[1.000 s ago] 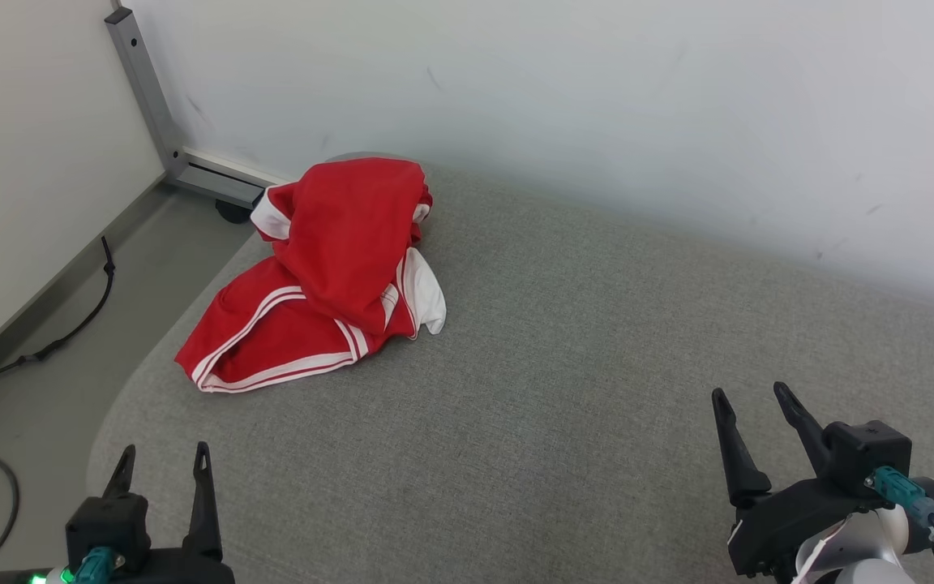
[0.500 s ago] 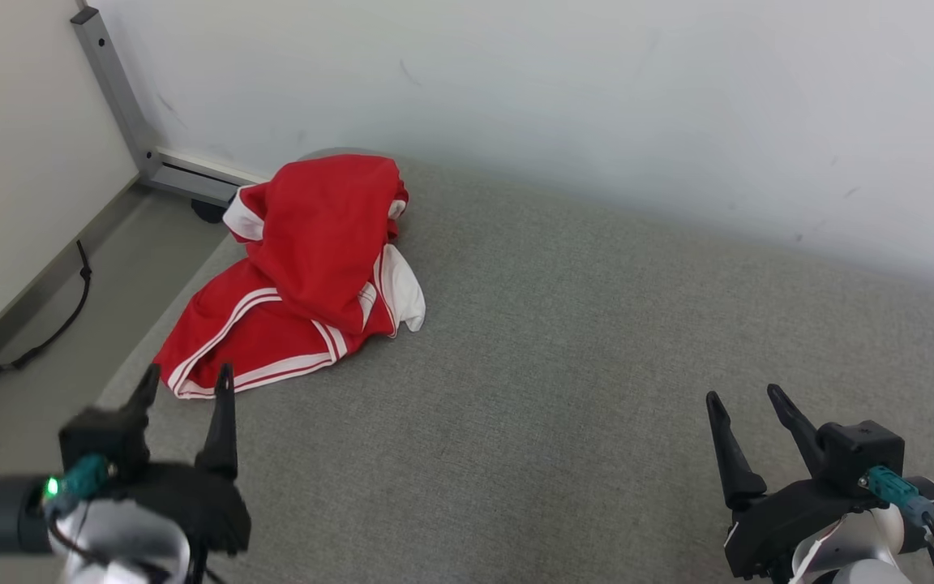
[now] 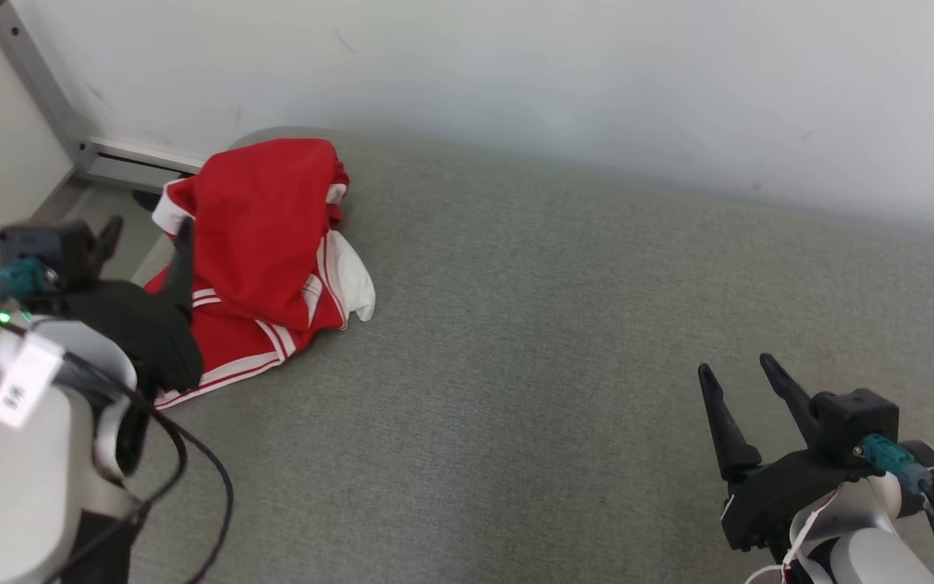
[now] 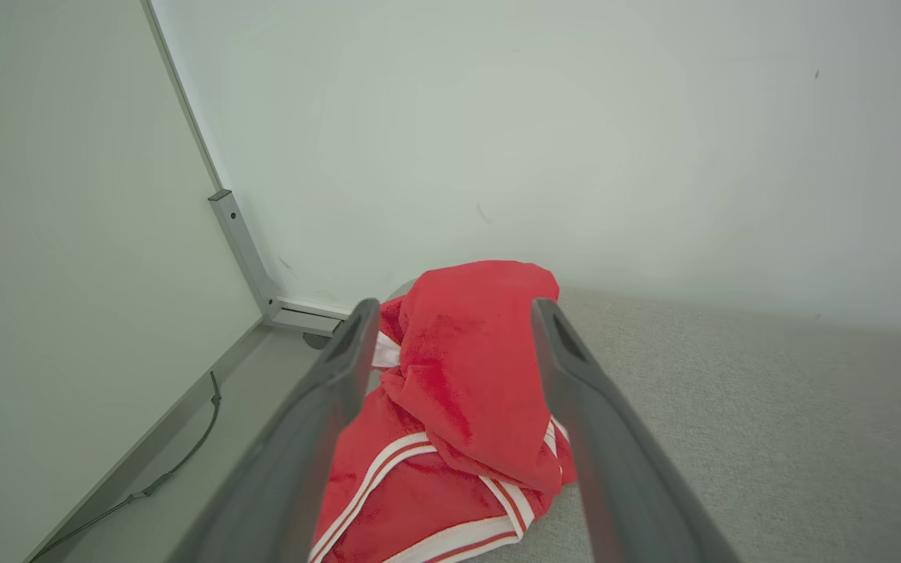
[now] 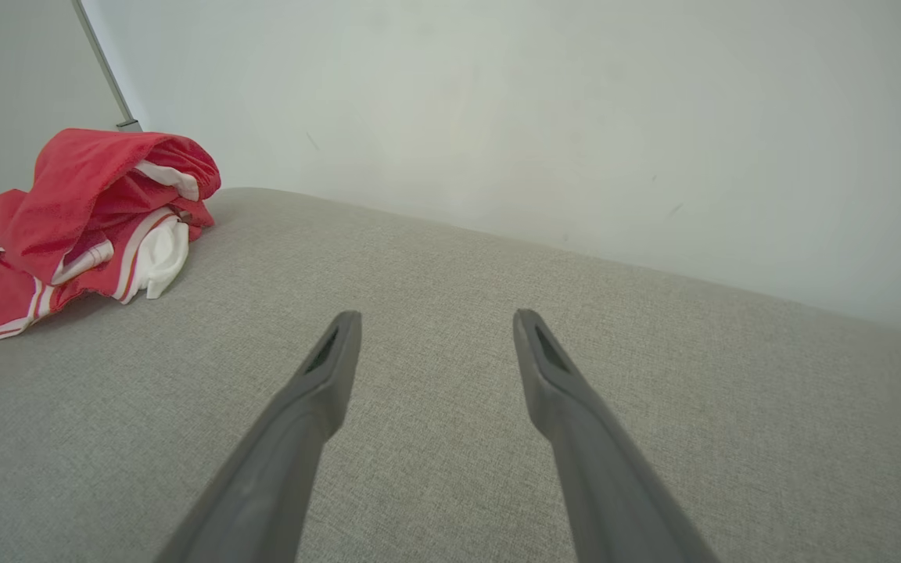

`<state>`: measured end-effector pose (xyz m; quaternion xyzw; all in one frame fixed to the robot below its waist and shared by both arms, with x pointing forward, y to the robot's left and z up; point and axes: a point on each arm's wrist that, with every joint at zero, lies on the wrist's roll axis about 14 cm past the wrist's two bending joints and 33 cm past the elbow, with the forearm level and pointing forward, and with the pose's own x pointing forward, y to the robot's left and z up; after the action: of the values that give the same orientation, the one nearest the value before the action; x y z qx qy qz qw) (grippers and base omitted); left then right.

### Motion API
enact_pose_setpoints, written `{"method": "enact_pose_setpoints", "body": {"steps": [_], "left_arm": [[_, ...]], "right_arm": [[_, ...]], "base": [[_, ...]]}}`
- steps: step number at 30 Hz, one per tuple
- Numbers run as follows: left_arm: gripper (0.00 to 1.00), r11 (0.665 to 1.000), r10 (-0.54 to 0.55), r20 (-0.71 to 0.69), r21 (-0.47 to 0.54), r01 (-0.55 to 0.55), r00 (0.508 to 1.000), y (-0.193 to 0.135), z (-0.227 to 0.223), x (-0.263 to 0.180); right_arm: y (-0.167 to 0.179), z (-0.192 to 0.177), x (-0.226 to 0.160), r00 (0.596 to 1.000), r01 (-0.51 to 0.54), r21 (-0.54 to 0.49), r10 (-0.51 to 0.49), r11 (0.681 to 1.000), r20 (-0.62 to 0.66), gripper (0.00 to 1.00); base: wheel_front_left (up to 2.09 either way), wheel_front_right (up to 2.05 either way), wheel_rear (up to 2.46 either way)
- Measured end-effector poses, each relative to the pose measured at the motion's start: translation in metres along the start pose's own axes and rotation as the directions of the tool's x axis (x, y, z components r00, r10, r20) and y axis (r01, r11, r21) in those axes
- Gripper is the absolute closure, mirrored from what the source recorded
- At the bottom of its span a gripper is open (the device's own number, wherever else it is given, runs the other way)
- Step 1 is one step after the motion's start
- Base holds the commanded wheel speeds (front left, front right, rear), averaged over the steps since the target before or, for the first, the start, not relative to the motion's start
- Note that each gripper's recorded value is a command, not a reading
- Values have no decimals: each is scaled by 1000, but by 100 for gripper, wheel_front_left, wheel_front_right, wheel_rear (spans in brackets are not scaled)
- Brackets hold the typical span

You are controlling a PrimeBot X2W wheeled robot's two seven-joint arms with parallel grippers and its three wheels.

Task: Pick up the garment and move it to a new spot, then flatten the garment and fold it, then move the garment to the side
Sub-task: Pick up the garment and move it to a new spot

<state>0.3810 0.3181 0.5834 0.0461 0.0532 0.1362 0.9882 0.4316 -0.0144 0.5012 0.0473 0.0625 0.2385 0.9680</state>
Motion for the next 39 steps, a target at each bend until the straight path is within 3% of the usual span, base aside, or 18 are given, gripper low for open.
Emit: {"method": "enact_pose_setpoints", "body": {"steps": [8, 20, 25, 31, 39], "left_arm": [[0, 999, -22, -67, -30, 20, 998, -5, 7, 44], [0, 998, -49, -275, -52, 36, 960, -16, -31, 88], [0, 998, -52, -418, -40, 39, 907, -17, -70, 91], [0, 998, -64, -491, -46, 47, 869, -25, -92, 99], [0, 997, -76, -672, -42, 64, 737, -39, -150, 86]], "right_arm": [[-27, -2, -3, 999, 48, -11, -48, 999, -12, 0], [-55, -5, -6, 995, 100, -17, -100, 995, -28, 0], [-66, -5, -5, 992, 119, -19, -119, 993, -30, 0], [-76, -12, -6, 989, 138, -24, -139, 990, -50, 0], [-82, -15, -1, 988, 139, -30, -140, 990, -62, 0]], "base": [[0, 0, 0], [0, 0, 0], [0, 0, 0], [0, 0, 0], [0, 0, 0]]}}
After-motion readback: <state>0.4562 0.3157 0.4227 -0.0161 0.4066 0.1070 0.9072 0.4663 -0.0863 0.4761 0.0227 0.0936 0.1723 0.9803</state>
